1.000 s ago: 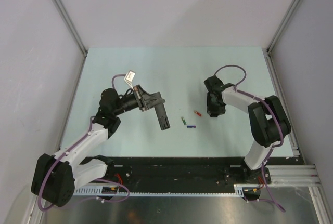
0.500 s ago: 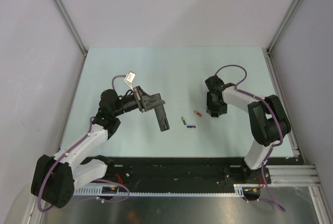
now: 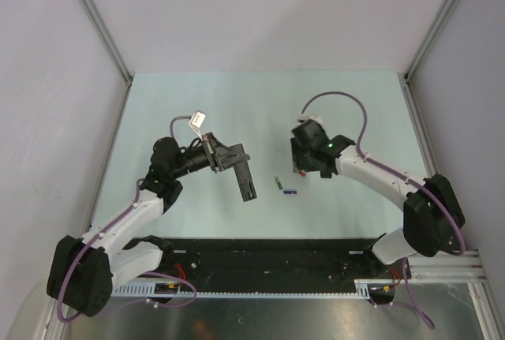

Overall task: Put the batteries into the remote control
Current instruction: Pick up the battery from the center of the board.

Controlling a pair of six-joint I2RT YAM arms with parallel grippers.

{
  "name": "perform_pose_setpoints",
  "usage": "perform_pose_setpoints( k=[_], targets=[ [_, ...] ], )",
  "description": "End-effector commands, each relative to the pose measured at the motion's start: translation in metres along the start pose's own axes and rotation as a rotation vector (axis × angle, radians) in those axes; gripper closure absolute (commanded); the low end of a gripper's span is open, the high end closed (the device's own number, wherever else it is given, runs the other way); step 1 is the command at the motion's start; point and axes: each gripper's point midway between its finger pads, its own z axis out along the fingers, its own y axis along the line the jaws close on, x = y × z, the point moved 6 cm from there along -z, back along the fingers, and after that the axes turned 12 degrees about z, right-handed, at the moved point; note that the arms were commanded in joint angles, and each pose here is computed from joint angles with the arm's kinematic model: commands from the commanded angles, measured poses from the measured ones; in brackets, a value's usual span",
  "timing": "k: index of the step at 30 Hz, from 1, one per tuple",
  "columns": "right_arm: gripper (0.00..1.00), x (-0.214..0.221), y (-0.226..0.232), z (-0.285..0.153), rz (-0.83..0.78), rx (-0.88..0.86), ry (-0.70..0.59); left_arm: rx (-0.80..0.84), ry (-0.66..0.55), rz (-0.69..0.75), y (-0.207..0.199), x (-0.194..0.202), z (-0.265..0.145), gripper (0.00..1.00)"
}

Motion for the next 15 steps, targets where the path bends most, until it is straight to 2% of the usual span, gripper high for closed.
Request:
perform_pose_setpoints(
  k=[1, 3, 5, 11, 15],
  targets=[
    [0.44, 0.021, 0.034, -0.008, -0.162, -0.034, -0.050, 0.020, -0.013, 0.052, -0.002, 0.005, -0.005, 1.00],
    [0.53, 0.036, 0.045, -0.002, -0.246, -0.050, -0.040, 0.016, -0.020, 0.058, -0.002, 0.008, -0.008, 1.00],
    [0.56, 0.047, 0.046, 0.006, -0.291, -0.047, -0.010, 0.003, -0.026, 0.057, 0.000, 0.012, -0.010, 1.00],
    [0.48, 0.059, 0.051, 0.020, -0.349, -0.073, 0.015, 0.009, -0.039, 0.079, -0.004, 0.015, -0.016, 1.00],
    [0.49, 0.056, 0.048, 0.017, -0.285, -0.054, 0.000, 0.004, -0.043, 0.079, -0.004, 0.014, -0.017, 1.00]
  ],
)
